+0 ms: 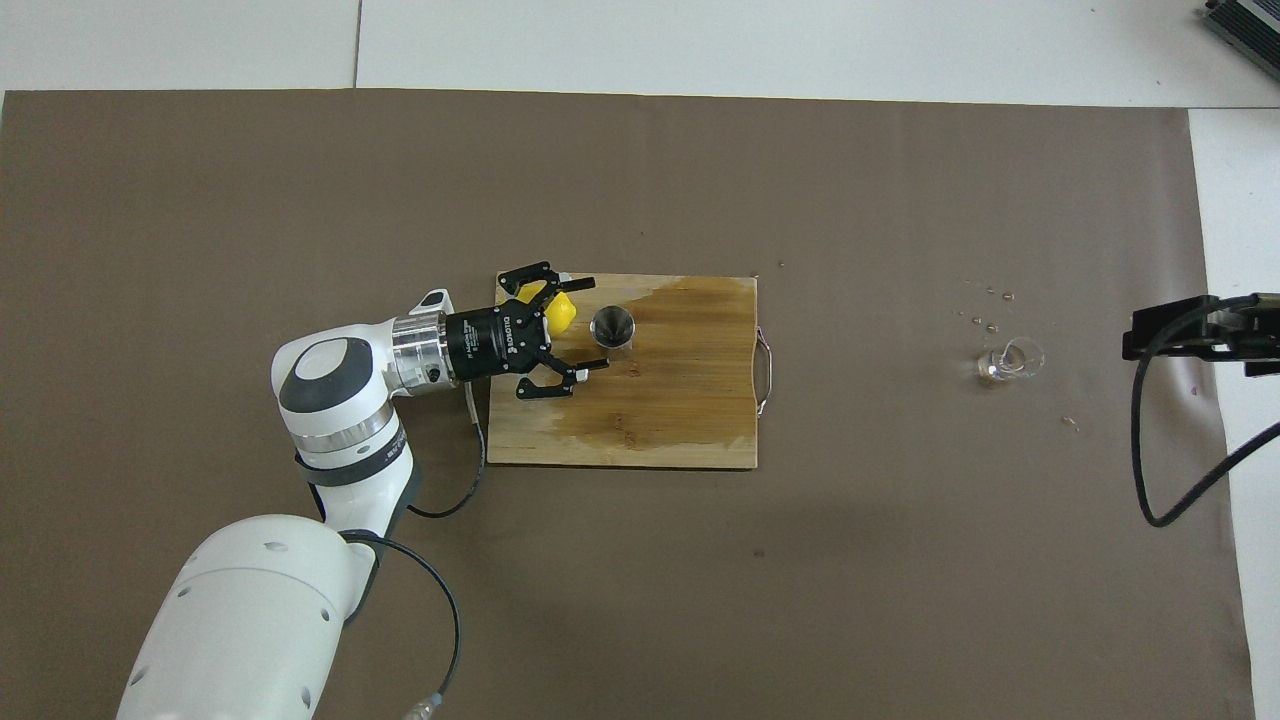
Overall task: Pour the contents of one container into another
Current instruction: 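Lower the cup onto the board, open the left gripper and withdraw, then open the right gripper and move it toward the clear glass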
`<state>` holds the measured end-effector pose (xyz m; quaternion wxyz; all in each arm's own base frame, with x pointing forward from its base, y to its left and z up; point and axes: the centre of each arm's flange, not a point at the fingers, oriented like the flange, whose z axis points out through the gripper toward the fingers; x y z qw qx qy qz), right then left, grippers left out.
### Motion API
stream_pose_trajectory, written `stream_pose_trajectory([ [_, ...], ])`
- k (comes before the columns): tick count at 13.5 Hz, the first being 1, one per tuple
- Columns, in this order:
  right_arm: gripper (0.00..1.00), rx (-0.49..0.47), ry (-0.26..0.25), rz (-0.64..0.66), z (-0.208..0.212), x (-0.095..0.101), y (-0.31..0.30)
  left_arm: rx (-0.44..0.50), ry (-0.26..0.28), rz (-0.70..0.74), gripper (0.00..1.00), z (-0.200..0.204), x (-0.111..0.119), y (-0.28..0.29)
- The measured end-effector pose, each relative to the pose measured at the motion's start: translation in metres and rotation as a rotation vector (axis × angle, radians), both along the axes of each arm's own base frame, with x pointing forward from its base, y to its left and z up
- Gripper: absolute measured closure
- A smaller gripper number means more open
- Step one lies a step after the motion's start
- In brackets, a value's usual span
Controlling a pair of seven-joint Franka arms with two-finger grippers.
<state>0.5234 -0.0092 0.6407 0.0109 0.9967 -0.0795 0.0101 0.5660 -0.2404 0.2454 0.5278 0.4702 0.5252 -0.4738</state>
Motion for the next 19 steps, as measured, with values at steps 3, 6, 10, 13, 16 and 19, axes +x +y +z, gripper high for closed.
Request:
stream_pose_trajectory([
  [3,0.0,0.0,0.0,0.0,0.0,0.0,0.0,0.037,-0.051,-0.021,0.0,0.034,0.031,0.056],
  [6,0.0,0.0,0.0,0.007,0.0,0.0,0.003,0.049,-0.104,-0.078,0.0,0.08,0.053,0.132],
  [10,0.0,0.006,-0.038,0.167,-0.001,0.005,0.013,0.133,-0.178,-0.176,0.0,0.138,0.065,0.253],
  [13,0.0,0.112,-0.064,0.384,-0.034,0.009,-0.02,0.276,-0.252,-0.271,0.0,0.177,0.073,0.314],
  [16,0.0,0.208,-0.126,0.652,-0.087,0.001,-0.086,0.466,-0.389,-0.389,0.0,0.209,0.073,0.348],
  [19,0.0,0.299,-0.234,0.859,-0.122,-0.005,-0.105,0.631,-0.583,-0.568,0.0,0.237,0.067,0.353],
])
